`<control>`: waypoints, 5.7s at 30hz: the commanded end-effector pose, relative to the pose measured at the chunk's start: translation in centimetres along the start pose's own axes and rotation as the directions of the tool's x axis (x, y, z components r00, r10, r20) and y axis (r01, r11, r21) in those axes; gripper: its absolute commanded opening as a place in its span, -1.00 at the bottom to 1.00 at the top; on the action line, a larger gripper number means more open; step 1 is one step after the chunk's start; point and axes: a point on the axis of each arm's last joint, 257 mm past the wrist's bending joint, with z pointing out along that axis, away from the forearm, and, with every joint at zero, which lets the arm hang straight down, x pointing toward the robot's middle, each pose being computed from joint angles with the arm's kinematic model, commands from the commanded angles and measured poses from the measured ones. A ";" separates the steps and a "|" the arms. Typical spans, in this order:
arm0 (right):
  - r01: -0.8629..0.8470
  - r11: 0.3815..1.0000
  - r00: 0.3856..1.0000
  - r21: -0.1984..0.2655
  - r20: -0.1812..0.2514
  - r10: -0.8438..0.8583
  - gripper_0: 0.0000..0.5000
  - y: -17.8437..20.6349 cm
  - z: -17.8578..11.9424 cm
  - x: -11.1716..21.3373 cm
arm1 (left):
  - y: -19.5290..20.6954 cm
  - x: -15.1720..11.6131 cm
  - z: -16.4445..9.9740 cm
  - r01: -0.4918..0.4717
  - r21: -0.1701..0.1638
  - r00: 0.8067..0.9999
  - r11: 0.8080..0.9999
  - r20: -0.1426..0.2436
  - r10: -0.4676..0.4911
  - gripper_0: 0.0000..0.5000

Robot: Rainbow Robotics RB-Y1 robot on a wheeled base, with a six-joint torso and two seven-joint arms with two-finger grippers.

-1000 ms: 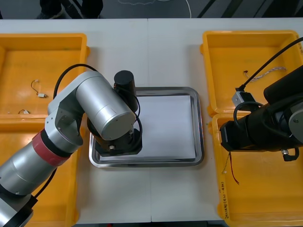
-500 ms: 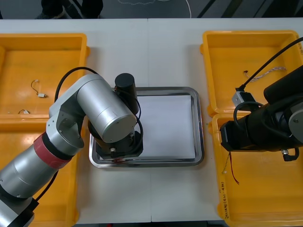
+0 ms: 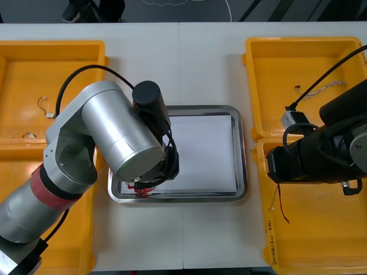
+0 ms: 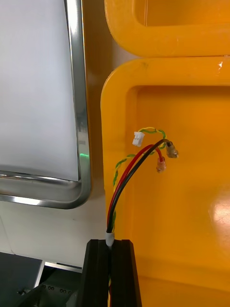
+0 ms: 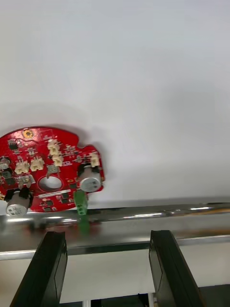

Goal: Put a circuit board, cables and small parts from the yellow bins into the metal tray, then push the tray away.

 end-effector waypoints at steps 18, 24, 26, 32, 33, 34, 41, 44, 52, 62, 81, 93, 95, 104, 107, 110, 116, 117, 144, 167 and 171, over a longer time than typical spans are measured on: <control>0.232 0.973 0.973 -0.005 -0.002 -0.232 -1.00 0.4 -0.3 -0.5 | 3.5 -6.7 -10.9 -0.002 0.121 0.951 0.993 0.308 -0.035 1.00; 0.354 0.935 0.935 -0.035 -0.005 -0.354 -1.00 1.3 -0.9 -1.8 | 6.7 -9.2 -13.0 0.048 0.112 0.930 0.992 0.358 -0.086 1.00; 0.394 0.918 0.919 -0.034 -0.001 -0.395 -1.00 1.3 -1.0 -2.1 | 7.8 -9.8 -13.6 0.066 0.108 0.925 0.992 0.367 -0.101 1.00; 0.542 0.840 0.840 -0.027 0.003 -0.542 -1.00 2.6 -1.1 -3.1 | 12.3 -12.2 -14.8 0.096 0.069 0.918 0.993 0.378 -0.115 1.00; 0.570 0.822 0.822 -0.024 -0.002 -0.570 -1.00 3.0 -0.9 -3.1 | 13.2 -12.6 -15.0 0.100 0.057 0.918 0.993 0.379 -0.114 1.00; 0.583 0.812 0.812 -0.019 -0.003 -0.583 -1.00 3.1 -0.9 -3.2 | 13.8 -12.8 -15.1 0.102 0.050 0.919 0.994 0.378 -0.113 1.00; 0.759 0.651 0.651 0.014 -0.034 -0.758 -1.00 5.6 -0.3 -3.6 | 18.9 -14.6 -15.7 0.125 -0.015 0.926 0.992 0.361 -0.111 1.00; 0.810 0.586 0.587 0.029 -0.050 -0.808 -1.00 6.3 0.2 -3.6 | 21.1 -14.9 -15.7 0.139 -0.050 0.934 0.989 0.340 -0.114 1.00; 0.904 0.427 0.427 0.005 -0.026 -0.904 -1.00 9.0 2.0 -4.6 | 25.8 -15.7 -15.8 0.207 -0.110 0.942 0.972 0.290 -0.168 1.00; 0.974 0.226 0.226 0.017 -0.012 -0.974 -1.00 12.9 3.5 -4.4 | 27.8 -17.4 -16.2 0.225 -0.134 0.946 0.965 0.267 -0.184 1.00; 0.994 0.101 0.102 0.035 -0.024 -0.995 -1.00 17.8 9.0 -3.1 | 31.3 -18.0 -12.3 0.092 -0.218 0.992 0.972 0.101 -0.071 1.00; 0.999 0.037 0.037 0.041 -0.023 -0.999 -1.00 18.9 11.7 -2.1 | 32.4 -18.3 -9.5 0.047 -0.266 0.999 0.963 0.028 -0.041 1.00; 0.999 0.013 0.015 0.050 -0.036 -0.999 -1.00 18.8 12.0 -1.9 | 32.9 -18.3 -9.1 0.029 -0.271 1.000 0.962 0.018 -0.025 1.00; 0.999 -0.001 0.002 0.045 -0.062 -0.998 -1.00 18.3 13.2 -2.0 | 34.7 -18.0 -7.5 -0.082 -0.250 0.996 0.965 -0.041 0.075 1.00; 0.999 -0.002 0.001 0.045 -0.068 -0.998 -1.00 18.0 13.5 -2.0 | 35.2 -17.8 -7.2 -0.115 -0.242 0.993 0.963 -0.063 0.103 1.00; 0.999 -0.001 0.003 0.043 -0.073 -0.997 -1.00 17.9 13.5 -2.0 | 35.8 -17.8 -6.8 -0.136 -0.239 0.990 0.962 -0.071 0.122 1.00; 0.999 0.006 0.009 0.040 -0.077 -0.997 -0.33 17.5 13.3 -2.2 | 36.8 -17.9 -6.0 -0.130 -0.237 0.991 0.963 -0.066 0.118 1.00; 0.999 0.004 0.007 0.039 -0.075 -0.997 0.20 17.6 13.2 -2.2 | 36.9 -17.8 -5.8 -0.133 -0.240 0.991 0.962 -0.068 0.120 1.00; 0.988 0.151 0.151 -0.019 0.003 -0.989 1.00 17.0 5.8 -5.2 | 37.6 -15.5 -1.5 -0.068 -0.210 0.992 0.975 -0.118 0.043 1.00; 0.809 0.560 0.568 0.177 0.011 -0.823 1.00 7.9 -4.0 -16.4 | 36.1 -14.8 0.4 -0.040 -0.185 0.991 0.982 -0.136 0.014 -0.65; 0.770 0.609 0.615 0.192 0.030 -0.788 1.00 6.2 -5.1 -17.8 | 36.0 -14.8 0.4 -0.033 -0.184 0.991 0.982 -0.134 0.008 -1.00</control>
